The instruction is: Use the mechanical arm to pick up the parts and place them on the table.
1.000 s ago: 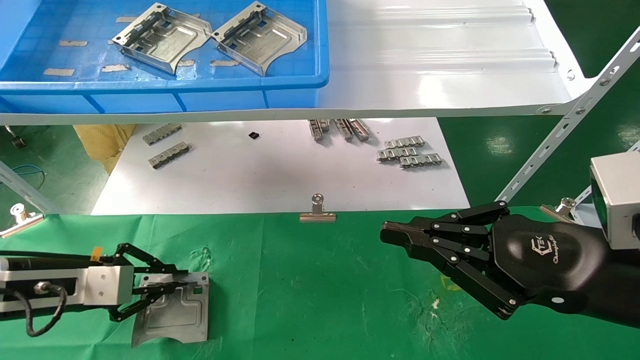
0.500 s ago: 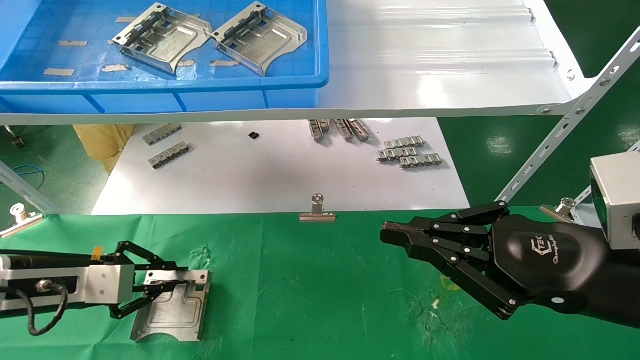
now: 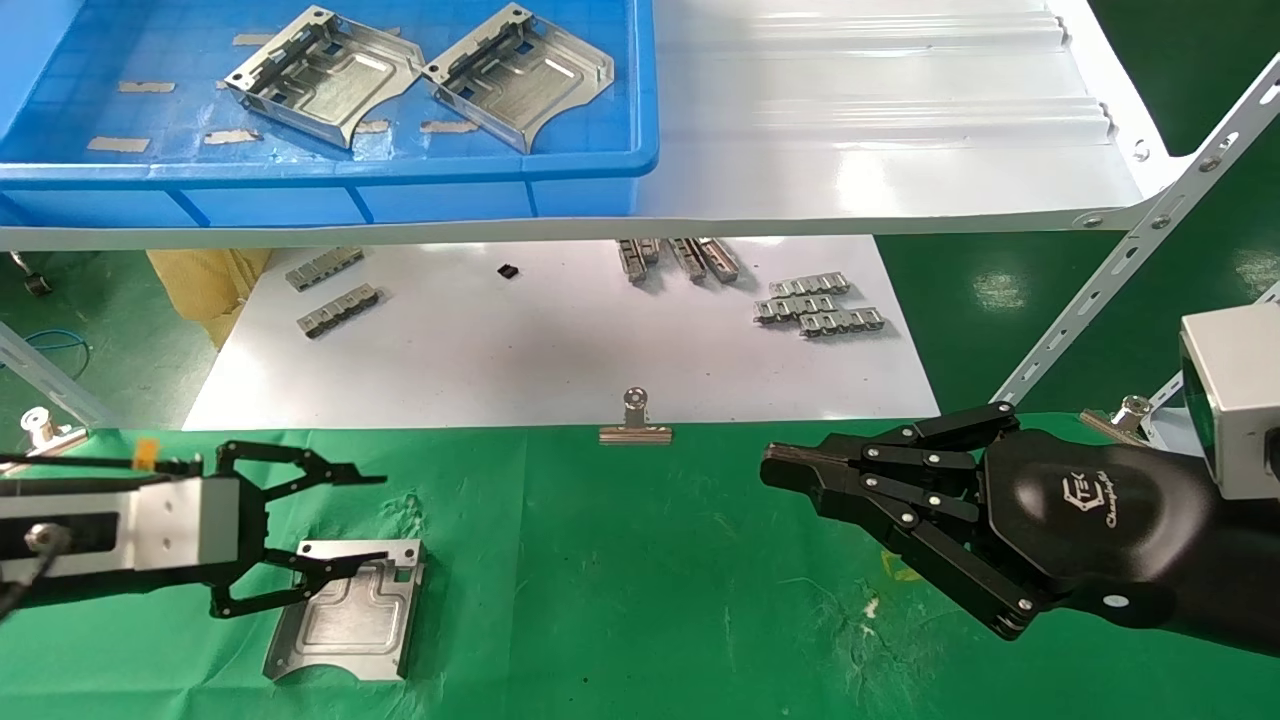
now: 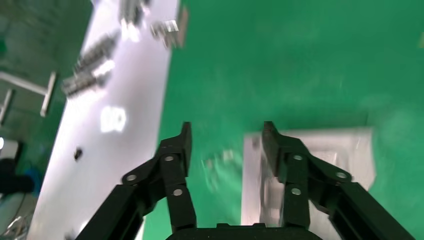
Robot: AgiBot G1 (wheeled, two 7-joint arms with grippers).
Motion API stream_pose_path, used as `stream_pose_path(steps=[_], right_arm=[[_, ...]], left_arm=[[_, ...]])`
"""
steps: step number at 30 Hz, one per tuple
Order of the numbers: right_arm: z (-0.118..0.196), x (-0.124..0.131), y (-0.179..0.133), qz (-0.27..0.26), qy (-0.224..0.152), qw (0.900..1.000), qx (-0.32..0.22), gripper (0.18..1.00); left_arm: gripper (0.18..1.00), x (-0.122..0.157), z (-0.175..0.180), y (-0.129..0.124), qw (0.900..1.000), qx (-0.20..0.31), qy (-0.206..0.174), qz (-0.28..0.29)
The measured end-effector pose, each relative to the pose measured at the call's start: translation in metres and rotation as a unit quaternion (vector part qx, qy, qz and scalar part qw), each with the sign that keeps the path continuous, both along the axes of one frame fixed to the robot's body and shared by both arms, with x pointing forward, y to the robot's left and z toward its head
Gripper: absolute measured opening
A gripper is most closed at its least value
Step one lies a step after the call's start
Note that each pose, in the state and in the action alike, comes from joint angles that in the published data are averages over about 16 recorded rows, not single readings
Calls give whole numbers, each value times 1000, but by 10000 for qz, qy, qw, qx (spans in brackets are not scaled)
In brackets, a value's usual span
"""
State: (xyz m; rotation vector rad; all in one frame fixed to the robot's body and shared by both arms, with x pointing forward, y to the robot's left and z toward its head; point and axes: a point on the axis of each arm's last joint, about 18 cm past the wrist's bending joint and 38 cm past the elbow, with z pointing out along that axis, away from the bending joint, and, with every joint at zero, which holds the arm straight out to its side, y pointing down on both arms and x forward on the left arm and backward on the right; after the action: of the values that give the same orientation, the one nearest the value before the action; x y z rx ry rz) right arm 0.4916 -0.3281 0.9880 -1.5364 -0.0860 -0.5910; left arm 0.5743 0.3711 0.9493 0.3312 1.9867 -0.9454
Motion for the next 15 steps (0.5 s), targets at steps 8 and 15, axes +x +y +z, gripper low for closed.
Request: stream_pose_path(steps=[8,15], right_arm=[[0,0,0,0,0,10000,0,192],[0,0,0,0,0,10000,0,204]], left_arm=[[656,-23,24,-16,9921,-995,524,-550],[807,-32,34,-23,9827,-1453,836,-790]])
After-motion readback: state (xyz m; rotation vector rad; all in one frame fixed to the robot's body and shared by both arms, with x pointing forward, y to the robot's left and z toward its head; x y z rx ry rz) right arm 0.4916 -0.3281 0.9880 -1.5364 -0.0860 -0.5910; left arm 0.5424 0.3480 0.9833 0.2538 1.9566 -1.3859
